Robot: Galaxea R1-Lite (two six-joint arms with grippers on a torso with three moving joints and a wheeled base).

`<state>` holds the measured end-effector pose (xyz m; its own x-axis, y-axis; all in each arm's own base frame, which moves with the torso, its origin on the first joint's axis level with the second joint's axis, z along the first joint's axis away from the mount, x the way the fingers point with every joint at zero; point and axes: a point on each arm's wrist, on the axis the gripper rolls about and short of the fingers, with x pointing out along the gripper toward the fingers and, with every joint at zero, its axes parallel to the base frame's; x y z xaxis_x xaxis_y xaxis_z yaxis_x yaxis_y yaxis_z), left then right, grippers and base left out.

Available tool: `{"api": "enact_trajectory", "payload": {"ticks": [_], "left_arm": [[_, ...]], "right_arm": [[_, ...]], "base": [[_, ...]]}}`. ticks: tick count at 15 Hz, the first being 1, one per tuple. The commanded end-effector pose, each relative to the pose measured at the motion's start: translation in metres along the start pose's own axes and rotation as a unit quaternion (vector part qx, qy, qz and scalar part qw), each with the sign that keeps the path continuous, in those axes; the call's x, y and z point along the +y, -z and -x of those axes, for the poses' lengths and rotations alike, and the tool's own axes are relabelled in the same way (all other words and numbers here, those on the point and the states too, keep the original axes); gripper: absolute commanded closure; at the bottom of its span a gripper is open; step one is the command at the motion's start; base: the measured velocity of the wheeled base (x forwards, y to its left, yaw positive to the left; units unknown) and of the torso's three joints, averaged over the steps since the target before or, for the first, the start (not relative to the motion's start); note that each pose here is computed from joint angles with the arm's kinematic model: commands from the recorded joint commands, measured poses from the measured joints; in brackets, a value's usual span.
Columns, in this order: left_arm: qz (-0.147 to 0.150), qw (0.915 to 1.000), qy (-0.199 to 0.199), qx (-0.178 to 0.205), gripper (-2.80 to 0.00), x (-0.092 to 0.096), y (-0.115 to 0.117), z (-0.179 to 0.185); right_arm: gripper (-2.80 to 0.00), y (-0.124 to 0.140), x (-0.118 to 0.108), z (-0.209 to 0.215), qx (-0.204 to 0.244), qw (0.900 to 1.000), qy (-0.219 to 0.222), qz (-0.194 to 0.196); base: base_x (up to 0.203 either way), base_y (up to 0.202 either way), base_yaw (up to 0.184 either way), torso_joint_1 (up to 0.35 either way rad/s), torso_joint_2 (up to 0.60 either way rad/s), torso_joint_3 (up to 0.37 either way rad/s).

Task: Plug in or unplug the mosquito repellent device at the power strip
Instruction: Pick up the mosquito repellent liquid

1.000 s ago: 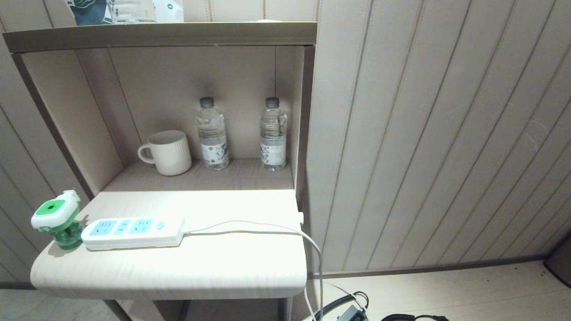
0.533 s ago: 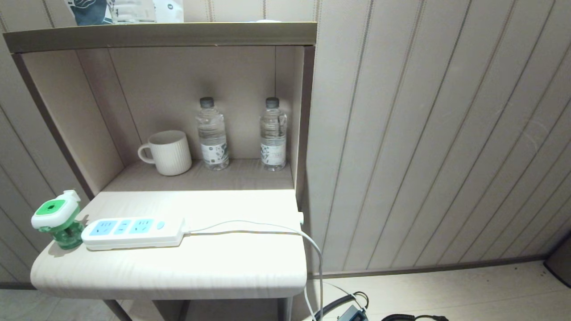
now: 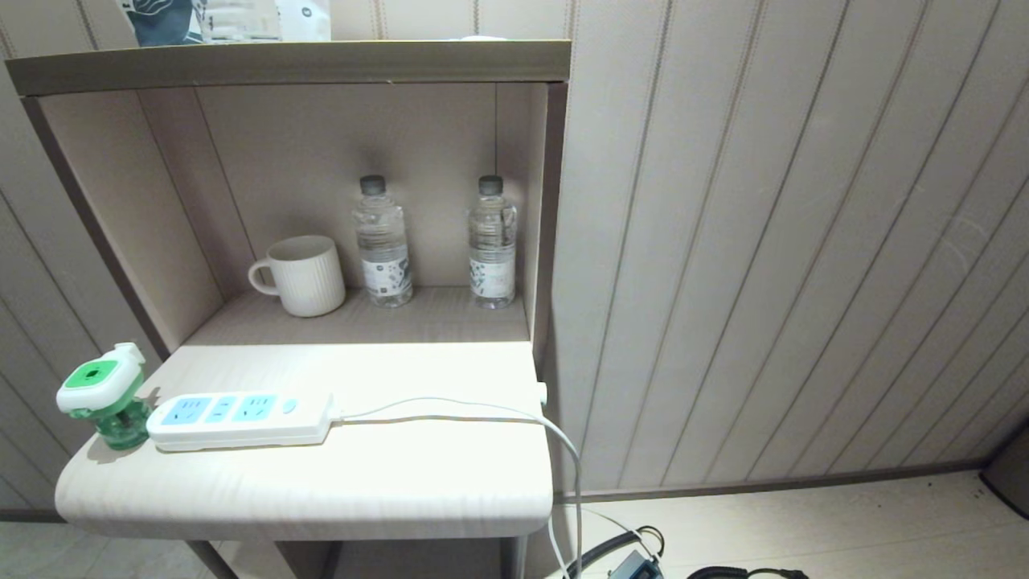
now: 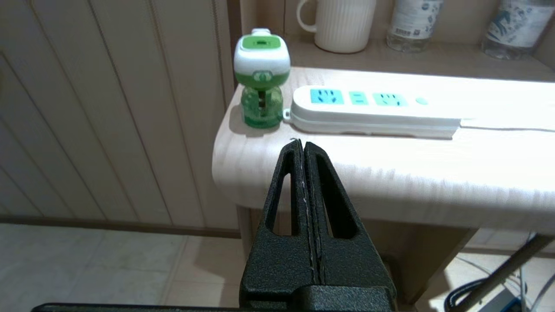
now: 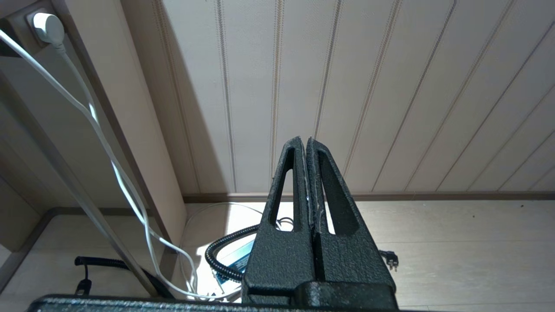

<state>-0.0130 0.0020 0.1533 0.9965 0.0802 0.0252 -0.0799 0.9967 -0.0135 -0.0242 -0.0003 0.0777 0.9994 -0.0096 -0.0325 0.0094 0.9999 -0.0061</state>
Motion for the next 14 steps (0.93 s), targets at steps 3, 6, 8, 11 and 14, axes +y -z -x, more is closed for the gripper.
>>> {"api": "enact_trajectory", "payload": {"ticks": [3,6,8,11,14], "left_arm": [[0.012,0.9984,-0.004,0.055,0.0,-0.004,-0.002,-0.042],[0.028,0.9982,-0.005,0.054,-2.8,-0.004,-0.003,-0.051],[0.026,0.9985,-0.005,0.049,-2.8,-0.004,-0.002,-0.049],[0.012,0.9982,-0.006,0.059,-2.8,-0.004,0.005,-0.048],[0.007,0.9978,-0.008,0.065,-2.8,-0.004,0.006,-0.051]], "right_arm": [[0.0,0.0,0.0,0.0,0.0,1.0,0.0,0.0],[0.0,0.0,0.0,0.0,0.0,1.0,0.0,0.0],[0.0,0.0,0.0,0.0,0.0,1.0,0.0,0.0],[0.0,0.0,0.0,0.0,0.0,1.0,0.0,0.0],[0.0,0.0,0.0,0.0,0.0,1.0,0.0,0.0]], "base": [[0.0,0.0,0.0,0.0,0.0,0.0],[0.0,0.0,0.0,0.0,0.0,0.0],[0.0,0.0,0.0,0.0,0.0,0.0],[0.0,0.0,0.0,0.0,0.0,0.0],[0.0,0.0,0.0,0.0,0.0,0.0]]}}
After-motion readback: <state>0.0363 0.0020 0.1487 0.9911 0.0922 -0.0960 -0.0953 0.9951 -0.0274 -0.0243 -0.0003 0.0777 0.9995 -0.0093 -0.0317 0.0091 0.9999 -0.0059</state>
